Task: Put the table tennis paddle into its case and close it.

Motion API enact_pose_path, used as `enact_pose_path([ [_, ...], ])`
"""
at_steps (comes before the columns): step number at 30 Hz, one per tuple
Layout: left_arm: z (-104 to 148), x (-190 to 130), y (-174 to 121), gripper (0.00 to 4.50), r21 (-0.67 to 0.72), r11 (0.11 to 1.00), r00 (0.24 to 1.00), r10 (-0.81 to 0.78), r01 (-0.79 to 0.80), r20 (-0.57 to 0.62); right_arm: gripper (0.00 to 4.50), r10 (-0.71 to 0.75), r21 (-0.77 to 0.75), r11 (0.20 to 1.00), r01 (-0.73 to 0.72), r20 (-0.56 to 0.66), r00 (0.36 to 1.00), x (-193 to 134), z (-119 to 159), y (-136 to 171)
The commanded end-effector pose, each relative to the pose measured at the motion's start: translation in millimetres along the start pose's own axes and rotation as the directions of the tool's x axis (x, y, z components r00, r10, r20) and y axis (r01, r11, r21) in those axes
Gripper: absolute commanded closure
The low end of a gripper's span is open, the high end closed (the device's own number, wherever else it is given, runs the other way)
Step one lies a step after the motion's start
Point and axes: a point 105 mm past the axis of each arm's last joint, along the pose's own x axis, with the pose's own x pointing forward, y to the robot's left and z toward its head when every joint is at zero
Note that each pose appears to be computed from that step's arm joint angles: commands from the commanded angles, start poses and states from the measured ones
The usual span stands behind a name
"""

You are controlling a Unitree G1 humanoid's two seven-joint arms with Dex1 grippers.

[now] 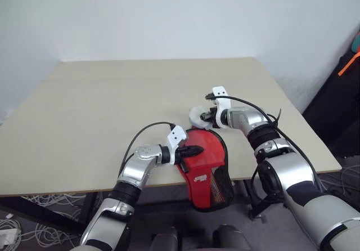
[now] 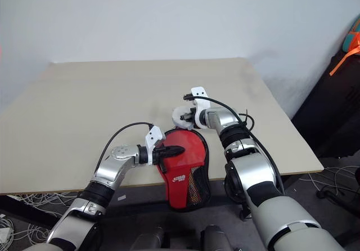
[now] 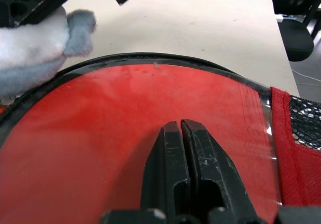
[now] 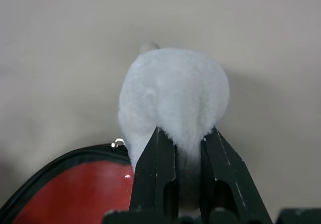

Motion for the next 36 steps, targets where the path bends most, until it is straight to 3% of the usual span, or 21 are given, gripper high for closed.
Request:
enact_pose_path([
  [1, -5.6, -0.6, 2.0, 4.5, 0.002, 1.0, 0.999, -0.002, 0.003, -0.043, 4.38, -0.063, -0.04, 0.997, 0.068, 0.1, 0.993, -12.6, 35.4, -12.6],
  [17, -12.0, 1.0, 0.9, 4.5, 0.015, 0.999, 0.993, -0.046, 0.048, -0.112, 4.38, -0.136, -0.106, 0.983, 0.147, 0.102, 0.985, -36.9, 39.3, -49.6],
  [21, -12.4, 1.3, 1.5, 4.5, 0.014, 0.999, 0.992, -0.047, 0.049, -0.117, 4.38, -0.125, -0.153, 0.979, 0.135, 0.071, 0.99, -48.9, 31.2, -61.8],
  [29, -11.4, 2.2, 1.7, 4.5, 0.01, 0.998, 0.991, -0.058, 0.06, -0.121, 4.38, 0.026, -0.296, 0.955, -0.032, -0.023, 0.999, -83.8, 1.5, -56.5],
  [36, -12.6, 2.6, 1.8, 4.5, 0.012, 0.997, 0.988, -0.071, 0.073, -0.134, 4.38, 0.016, -0.328, 0.944, -0.036, -0.064, 0.998, -117.9, -18.5, -63.5],
])
